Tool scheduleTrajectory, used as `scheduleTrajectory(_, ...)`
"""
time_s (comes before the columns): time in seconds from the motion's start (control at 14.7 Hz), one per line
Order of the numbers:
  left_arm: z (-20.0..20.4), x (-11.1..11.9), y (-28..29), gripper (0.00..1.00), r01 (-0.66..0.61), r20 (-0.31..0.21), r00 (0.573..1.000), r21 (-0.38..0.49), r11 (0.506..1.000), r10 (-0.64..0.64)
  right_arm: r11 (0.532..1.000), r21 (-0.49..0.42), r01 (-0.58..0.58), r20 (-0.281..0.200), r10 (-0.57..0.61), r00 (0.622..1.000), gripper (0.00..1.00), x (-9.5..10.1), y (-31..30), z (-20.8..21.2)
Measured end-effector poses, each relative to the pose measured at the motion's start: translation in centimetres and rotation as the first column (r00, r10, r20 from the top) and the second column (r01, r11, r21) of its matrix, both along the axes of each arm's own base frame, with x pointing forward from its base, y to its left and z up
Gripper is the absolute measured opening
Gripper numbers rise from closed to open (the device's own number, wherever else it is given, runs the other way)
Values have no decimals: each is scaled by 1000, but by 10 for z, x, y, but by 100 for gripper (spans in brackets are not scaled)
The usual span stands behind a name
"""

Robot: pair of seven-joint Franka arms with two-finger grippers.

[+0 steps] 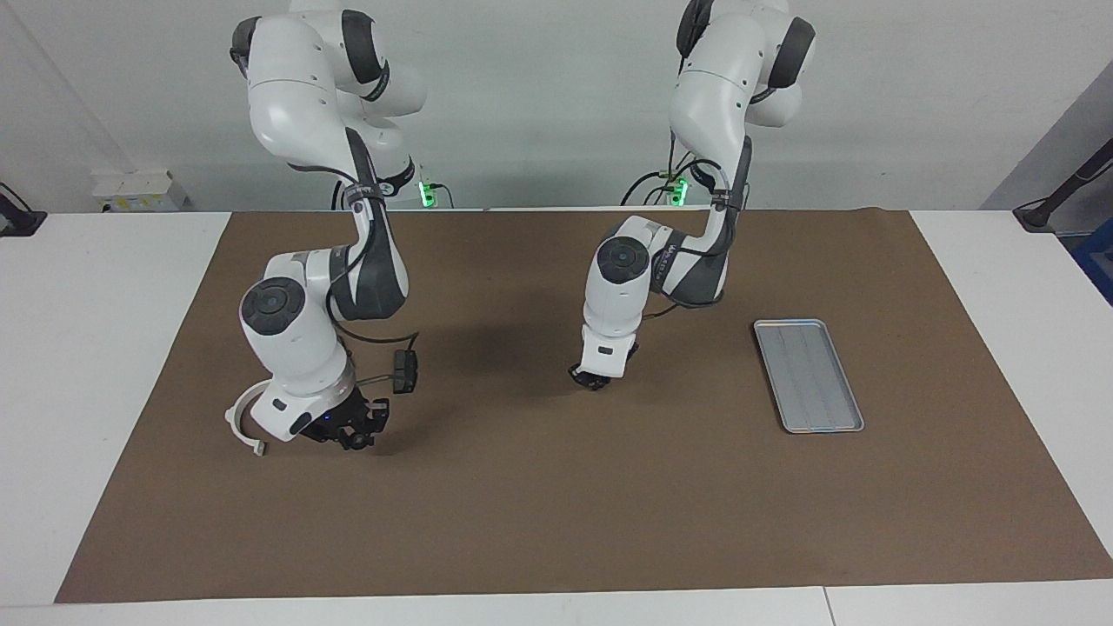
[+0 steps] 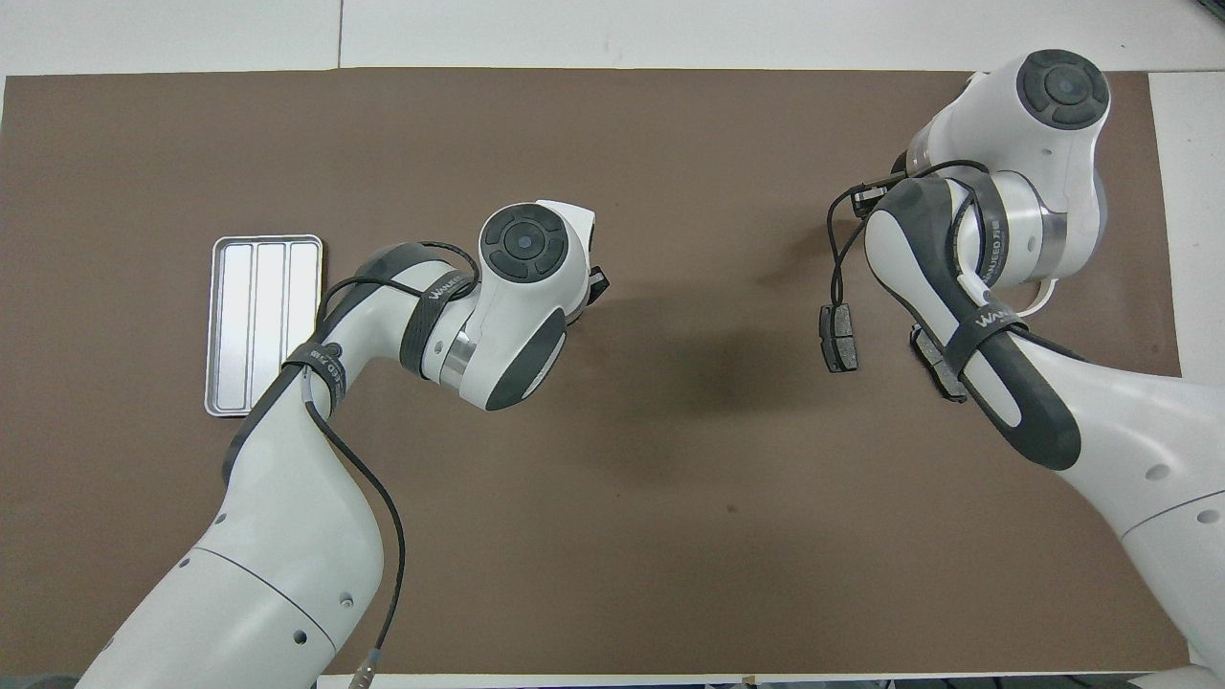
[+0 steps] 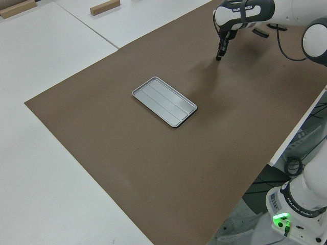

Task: Place bearing gear from tray to pile

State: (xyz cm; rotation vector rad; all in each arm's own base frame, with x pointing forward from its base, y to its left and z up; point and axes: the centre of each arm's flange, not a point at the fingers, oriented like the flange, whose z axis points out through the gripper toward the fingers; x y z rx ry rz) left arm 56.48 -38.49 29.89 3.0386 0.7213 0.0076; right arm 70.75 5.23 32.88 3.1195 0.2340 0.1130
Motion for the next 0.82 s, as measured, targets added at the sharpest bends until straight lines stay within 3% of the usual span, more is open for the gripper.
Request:
scheduleTrajectory(0.41,-2,0,1,24,2,1,1000,5,1000,-2,1000,7,0,36,0,999,36,-2,-1,-37)
scheduleTrajectory(0.61,-2,2,5,32,-10,0,1000,10,1000,10,1000,7,-1,36,0,999,36,-4,-1,-42)
scheduleTrajectory(0.68,-3,4,8,39,-16,-2,1000,15,1000,16,1000,7,-1,36,0,999,36,-4,-1,-42)
scheduleTrajectory(0.82,5,13,20,64,-35,10,999,26,999,35,1000,7,-1,36,0,999,36,-4,-1,-42)
